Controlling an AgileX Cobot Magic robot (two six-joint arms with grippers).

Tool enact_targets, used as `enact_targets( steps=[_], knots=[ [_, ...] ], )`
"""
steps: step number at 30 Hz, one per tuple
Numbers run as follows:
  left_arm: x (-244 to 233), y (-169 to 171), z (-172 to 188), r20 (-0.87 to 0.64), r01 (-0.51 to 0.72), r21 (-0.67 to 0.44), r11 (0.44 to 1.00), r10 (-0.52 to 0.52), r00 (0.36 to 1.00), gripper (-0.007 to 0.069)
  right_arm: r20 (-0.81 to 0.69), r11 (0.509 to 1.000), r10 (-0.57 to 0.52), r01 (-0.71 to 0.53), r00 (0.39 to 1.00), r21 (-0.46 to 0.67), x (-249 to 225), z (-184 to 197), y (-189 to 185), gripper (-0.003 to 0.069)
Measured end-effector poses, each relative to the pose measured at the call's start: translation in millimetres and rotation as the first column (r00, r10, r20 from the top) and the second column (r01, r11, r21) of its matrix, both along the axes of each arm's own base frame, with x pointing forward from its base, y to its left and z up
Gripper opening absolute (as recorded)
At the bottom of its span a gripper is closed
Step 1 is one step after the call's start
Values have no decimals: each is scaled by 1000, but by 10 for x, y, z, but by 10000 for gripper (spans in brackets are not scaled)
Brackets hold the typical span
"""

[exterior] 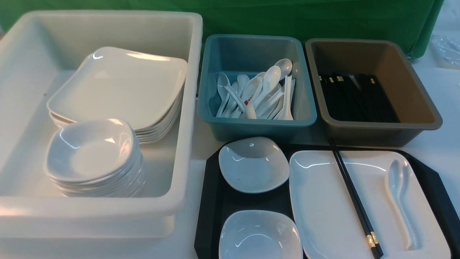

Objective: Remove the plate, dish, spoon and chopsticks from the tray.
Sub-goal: Use the right arm to grab a pair of chopsticks from the plate

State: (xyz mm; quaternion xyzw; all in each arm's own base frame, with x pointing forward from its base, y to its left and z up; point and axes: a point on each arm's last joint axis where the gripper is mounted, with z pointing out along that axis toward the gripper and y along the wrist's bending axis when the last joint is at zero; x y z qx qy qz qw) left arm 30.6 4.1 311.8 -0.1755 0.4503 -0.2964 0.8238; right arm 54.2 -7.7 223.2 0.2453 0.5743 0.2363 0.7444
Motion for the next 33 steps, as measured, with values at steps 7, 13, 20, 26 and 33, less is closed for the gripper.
enact_targets(
  steps=[7,13,20,26,33],
  knots=[
    [364,-91,619,-365,58,173,983,9,931,18,-167,981,115,-139,979,-139,27,680,125,55],
    [1087,-241,602,-801,376,367,850,83,593,18,-700,826,202,-503,685,-254,457,1171,312,28],
    [1687,-515,359,-946,720,228,656,-26,324,18,-963,688,167,-724,210,-38,1111,938,465,67],
    [1835,-1093,485,-918,843,306,442,-99,384,2,-992,641,126,-765,20,66,1644,473,533,259],
    [1887,-1908,216,-950,928,303,215,-11,312,2,-997,542,59,-837,-54,77,2083,7,823,411]
  ],
)
